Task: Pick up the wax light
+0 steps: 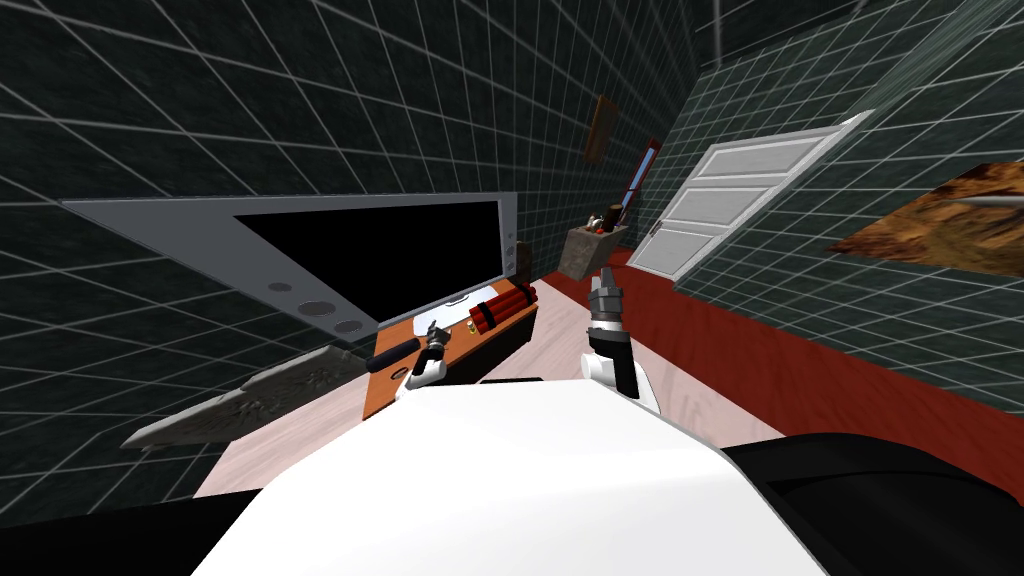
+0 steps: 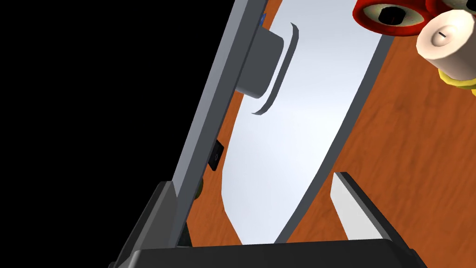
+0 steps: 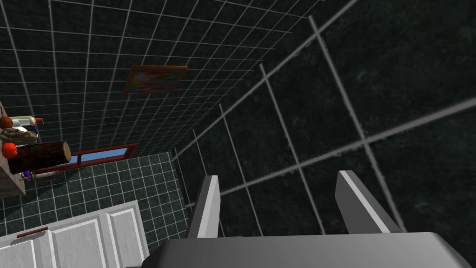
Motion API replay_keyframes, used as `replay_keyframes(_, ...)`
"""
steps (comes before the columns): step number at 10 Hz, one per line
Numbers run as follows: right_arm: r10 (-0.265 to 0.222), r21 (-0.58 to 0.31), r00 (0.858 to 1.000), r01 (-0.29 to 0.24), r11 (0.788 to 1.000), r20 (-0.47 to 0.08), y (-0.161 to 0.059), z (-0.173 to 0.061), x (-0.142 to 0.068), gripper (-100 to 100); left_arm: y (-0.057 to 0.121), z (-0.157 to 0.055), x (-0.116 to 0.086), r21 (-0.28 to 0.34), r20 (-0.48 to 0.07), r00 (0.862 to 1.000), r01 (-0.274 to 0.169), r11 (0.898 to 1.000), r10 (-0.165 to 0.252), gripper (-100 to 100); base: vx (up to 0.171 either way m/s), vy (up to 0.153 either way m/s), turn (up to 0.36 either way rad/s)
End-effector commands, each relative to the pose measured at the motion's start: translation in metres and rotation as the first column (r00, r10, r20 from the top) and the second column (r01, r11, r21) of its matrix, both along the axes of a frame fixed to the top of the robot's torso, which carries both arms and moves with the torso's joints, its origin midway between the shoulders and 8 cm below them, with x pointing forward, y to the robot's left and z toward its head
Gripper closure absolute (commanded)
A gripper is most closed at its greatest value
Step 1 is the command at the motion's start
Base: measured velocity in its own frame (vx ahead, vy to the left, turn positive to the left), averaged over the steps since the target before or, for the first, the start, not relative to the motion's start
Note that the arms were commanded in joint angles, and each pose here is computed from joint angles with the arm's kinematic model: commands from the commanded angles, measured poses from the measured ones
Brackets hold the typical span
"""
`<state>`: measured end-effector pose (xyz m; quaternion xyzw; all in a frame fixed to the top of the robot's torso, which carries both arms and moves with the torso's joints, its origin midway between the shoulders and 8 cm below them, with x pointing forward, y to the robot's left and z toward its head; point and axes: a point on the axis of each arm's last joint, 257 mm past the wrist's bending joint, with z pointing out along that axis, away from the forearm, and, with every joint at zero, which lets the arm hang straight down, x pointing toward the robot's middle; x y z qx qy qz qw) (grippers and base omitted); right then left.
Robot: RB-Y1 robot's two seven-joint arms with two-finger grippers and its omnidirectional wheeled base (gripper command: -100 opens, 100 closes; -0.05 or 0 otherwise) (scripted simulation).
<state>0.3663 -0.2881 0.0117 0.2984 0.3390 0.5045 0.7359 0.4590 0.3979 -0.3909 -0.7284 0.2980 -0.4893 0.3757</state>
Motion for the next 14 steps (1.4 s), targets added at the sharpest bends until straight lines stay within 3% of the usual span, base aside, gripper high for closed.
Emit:
replay_keyframes(1, 0.000, 0.000, 1.000, 0.000, 1.000, 0.000, 0.000, 0.000, 0.000, 0, 0.000, -0.015, -0.002, -0.024, -0.027, 1.000, -0.011, 1.000, 0.011, -100, -0.002, 0.018, -0.015)
replay_keyframes(2, 0.000, 0.000, 1.000, 0.000, 1.000, 0.000, 0.000, 0.000, 0.000, 0, -0.003, -0.024, 0.000, -0.064, -0.041, 0.999, -0.027, 0.998, 0.025, -100, -0.004, 0.023, -0.020)
replay_keyframes(5, 0.000, 0.000, 1.000, 0.000, 1.000, 0.000, 0.000, 0.000, 0.000, 0, -0.006, -0.046, -0.005, -0.107, -0.083, 0.996, -0.050, 0.993, 0.041, -100, 0.000, 0.018, -0.020)
replay_keyframes(8, 0.000, 0.000, 1.000, 0.000, 1.000, 0.000, 0.000, 0.000, 0.000, 0, -0.026, -0.077, -0.001, -0.221, -0.138, 0.988, -0.098, 0.970, 0.068, -100, 0.005, 0.025, -0.036)
replay_keyframes(9, 0.000, 0.000, 1.000, 0.000, 1.000, 0.000, 0.000, 0.000, 0.000, 0, -0.026, -0.085, -0.006, -0.223, -0.157, 0.985, -0.103, 0.969, 0.069, -100, 0.013, 0.023, -0.018)
replay_keyframes(13, 0.000, 0.000, 1.000, 0.000, 1.000, 0.000, 0.000, 0.000, 0.000, 0, -0.072, -0.117, -0.002, -0.360, -0.223, 0.972, -0.153, 0.920, 0.075, -100, 0.030, 0.025, -0.038)
replay_keyframes(14, 0.000, 0.000, 1.000, 0.000, 1.000, 0.000, 0.000, 0.000, 0.000, 0, -0.072, -0.117, -0.002, -0.360, -0.223, 0.972, -0.153, 0.920, 0.075, -100, 0.034, 0.021, -0.018)
